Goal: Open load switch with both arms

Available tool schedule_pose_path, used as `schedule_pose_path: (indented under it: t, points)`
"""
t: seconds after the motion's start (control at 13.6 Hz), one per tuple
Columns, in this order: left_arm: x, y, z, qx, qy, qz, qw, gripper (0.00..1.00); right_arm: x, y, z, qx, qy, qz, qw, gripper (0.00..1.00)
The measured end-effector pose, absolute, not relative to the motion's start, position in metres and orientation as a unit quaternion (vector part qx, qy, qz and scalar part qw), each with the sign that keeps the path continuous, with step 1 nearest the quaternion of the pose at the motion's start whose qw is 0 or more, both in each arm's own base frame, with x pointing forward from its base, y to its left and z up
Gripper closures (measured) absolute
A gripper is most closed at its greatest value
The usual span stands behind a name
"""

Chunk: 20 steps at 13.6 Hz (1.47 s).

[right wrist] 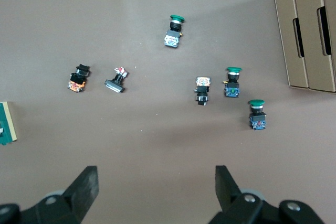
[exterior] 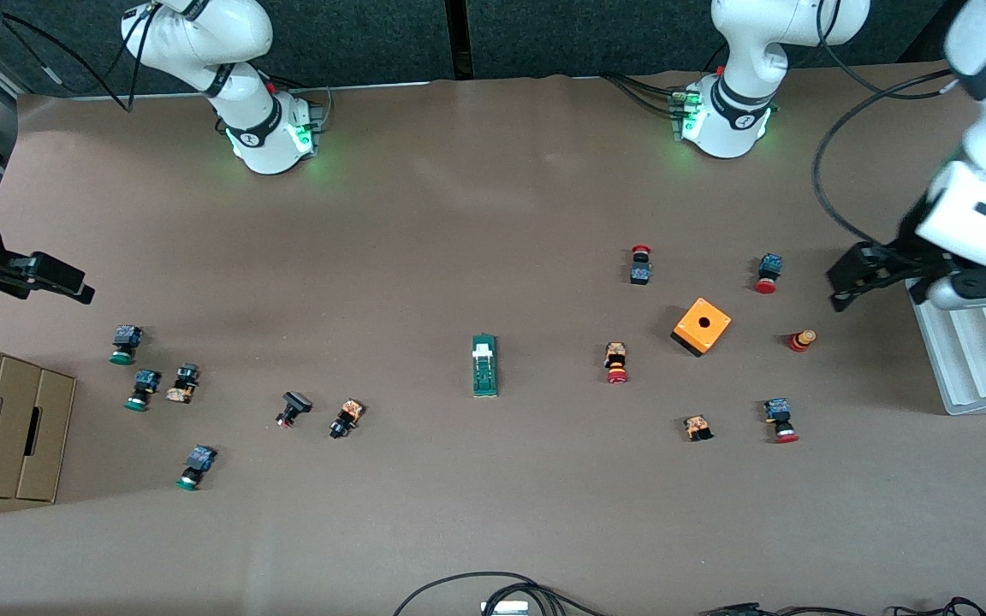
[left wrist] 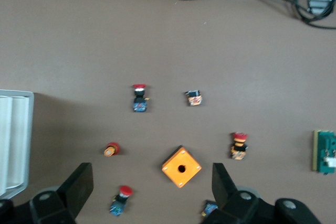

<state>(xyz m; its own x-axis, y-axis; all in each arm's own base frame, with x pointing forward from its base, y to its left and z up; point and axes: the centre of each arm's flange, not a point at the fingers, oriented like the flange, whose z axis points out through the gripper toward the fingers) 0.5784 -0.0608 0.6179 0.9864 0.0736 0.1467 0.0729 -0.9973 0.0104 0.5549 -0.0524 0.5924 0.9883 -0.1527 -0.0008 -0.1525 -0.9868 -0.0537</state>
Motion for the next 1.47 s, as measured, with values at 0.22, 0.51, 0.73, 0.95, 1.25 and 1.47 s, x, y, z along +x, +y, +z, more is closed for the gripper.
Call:
schedule_pose_path:
  t: [0.22, 0.51, 0.73, 0.95, 1.25, 1.47]
  points:
    - [0.575, -0.020, 0.625, 0.998, 0.029, 0.053, 0.003, 0.00, 0.555, -0.052, 0.592, -0.997, 0.077, -0.002, 0.027, 0.01]
    - [0.566, 0.047, 0.624, 0.996, 0.058, 0.020, 0.060, 0.00, 0.555, -0.053, 0.592, -0.997, 0.077, -0.002, 0.027, 0.01]
    - [0.563, 0.049, 0.617, 0.997, 0.057, -0.004, 0.054, 0.00, 0.555, -0.054, 0.592, -0.997, 0.078, -0.002, 0.027, 0.01]
    - [0.568, 0.037, 0.605, 0.998, 0.043, -0.018, 0.031, 0.00, 0.555, -0.054, 0.592, -0.997, 0.078, -0.002, 0.027, 0.01]
    - [0.569, 0.022, 0.603, 0.999, 0.028, -0.024, 0.027, 0.00, 0.555, -0.054, 0.592, -0.997, 0.078, -0.002, 0.027, 0.01]
    - [0.567, 0.023, 0.603, 0.999, 0.029, -0.030, 0.027, 0.00, 0.555, -0.054, 0.592, -0.997, 0.078, -0.002, 0.027, 0.01]
